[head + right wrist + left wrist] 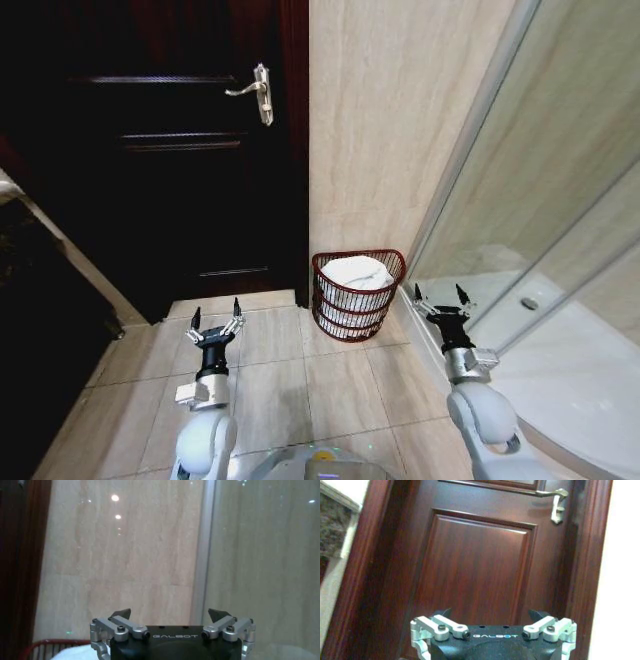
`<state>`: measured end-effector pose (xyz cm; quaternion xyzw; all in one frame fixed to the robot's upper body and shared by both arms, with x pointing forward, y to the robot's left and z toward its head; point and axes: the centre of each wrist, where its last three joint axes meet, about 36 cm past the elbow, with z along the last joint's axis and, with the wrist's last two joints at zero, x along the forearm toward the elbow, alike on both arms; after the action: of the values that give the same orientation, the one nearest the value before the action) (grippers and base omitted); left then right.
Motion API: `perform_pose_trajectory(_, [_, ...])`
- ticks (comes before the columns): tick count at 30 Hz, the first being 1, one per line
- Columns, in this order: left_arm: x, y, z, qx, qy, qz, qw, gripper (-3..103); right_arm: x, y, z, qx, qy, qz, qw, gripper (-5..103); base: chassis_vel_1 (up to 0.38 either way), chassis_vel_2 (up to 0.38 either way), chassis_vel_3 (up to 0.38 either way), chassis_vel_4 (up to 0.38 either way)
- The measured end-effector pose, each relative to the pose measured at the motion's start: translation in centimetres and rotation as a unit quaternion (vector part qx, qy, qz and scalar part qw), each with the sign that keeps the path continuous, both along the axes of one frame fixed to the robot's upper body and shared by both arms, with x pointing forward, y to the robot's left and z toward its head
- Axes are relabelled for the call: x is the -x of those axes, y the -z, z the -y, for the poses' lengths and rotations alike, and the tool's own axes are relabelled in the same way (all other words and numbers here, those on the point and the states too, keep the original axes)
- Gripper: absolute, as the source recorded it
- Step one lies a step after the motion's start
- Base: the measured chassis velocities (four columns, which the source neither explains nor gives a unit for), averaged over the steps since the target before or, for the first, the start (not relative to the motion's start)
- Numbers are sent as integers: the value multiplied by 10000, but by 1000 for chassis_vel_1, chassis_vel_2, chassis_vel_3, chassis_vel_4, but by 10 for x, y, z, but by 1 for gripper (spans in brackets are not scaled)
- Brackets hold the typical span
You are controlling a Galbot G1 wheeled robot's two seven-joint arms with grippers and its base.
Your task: Discard the used towel into the hamper.
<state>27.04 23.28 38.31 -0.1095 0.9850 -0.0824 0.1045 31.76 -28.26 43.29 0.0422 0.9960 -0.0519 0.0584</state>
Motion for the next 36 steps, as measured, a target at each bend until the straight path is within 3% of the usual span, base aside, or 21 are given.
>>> perform_pose_trajectory(7, [0,-1,0,-14,-20,15,10000,100,0,-1,-4,-33,-53,0,10000,100,73,61,63,63])
perform_pose_trajectory(12, [0,-3,1,-205,-33,115,9997,100,0,-4,-7,-78,-111,35,9999,100,80,79,70,69])
perform_pose_trajectory(26, [-8,-19,6,-97,2,120,9999,100,5,-3,-8,-207,1,52,9998,100,9,11,7,7])
perform_pose_trajectory(36, [-11,-19,4,-157,-121,160,9997,100,6,-3,-9,-265,33,102,9996,100,0,0,0,0])
